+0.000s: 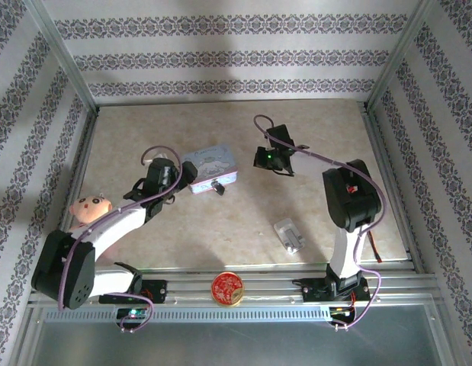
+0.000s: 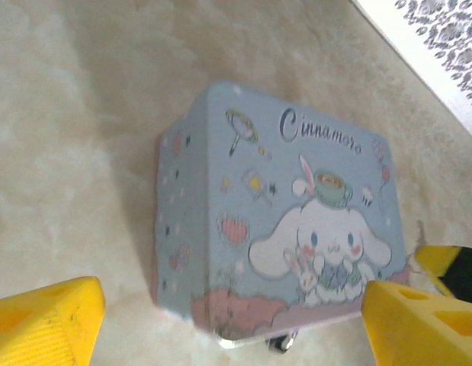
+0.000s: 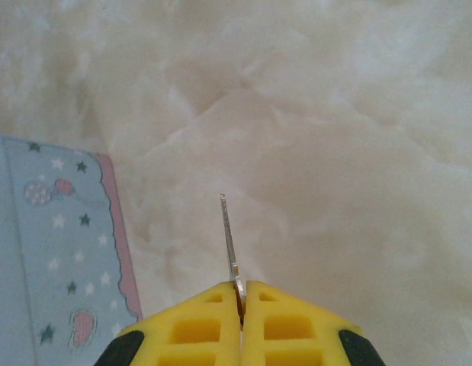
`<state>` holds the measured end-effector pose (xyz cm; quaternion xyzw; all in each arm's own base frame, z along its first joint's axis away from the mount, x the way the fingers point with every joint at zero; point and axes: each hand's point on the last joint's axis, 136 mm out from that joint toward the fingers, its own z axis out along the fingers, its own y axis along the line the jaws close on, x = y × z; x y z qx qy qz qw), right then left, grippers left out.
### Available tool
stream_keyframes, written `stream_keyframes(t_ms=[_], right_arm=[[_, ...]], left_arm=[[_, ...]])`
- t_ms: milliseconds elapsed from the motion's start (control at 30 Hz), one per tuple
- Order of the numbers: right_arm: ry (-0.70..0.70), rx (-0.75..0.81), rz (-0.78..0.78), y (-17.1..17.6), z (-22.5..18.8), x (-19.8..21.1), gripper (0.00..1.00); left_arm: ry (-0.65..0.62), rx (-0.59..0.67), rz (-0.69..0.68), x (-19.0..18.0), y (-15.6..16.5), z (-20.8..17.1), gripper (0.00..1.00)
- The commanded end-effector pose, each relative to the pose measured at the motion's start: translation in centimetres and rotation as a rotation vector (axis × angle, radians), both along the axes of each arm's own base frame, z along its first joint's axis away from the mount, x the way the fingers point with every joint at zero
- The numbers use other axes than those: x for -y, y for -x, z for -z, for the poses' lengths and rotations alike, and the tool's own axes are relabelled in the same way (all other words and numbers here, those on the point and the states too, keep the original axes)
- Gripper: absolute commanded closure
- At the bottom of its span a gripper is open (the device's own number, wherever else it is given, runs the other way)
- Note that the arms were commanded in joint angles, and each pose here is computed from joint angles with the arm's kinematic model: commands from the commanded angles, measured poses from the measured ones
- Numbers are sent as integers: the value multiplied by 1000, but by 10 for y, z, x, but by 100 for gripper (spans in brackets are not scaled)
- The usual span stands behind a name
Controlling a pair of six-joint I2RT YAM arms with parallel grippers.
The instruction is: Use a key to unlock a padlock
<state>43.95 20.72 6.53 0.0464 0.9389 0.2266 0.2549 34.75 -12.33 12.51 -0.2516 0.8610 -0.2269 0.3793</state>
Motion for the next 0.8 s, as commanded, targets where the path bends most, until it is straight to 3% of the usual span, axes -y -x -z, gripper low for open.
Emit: stream_keyframes(t_ms=[0,100,400,533,767], right_arm=[[28,8,25,22,-4,10,100],[36,-4,41,45,0,16,100],[19,6,44,98,-5,12,100],[9,23,46,103,-11,10,100],[0,43,51,102,-17,9,100]], left_arm=[[-54,-49,9,12,24,12,16],[-61,-20,71,40,30,16,25],[-83,-44,246,115,20,51,27],[-136,-89,233,122,11,68,28],[-348,-153,163,110,-11,84,30]])
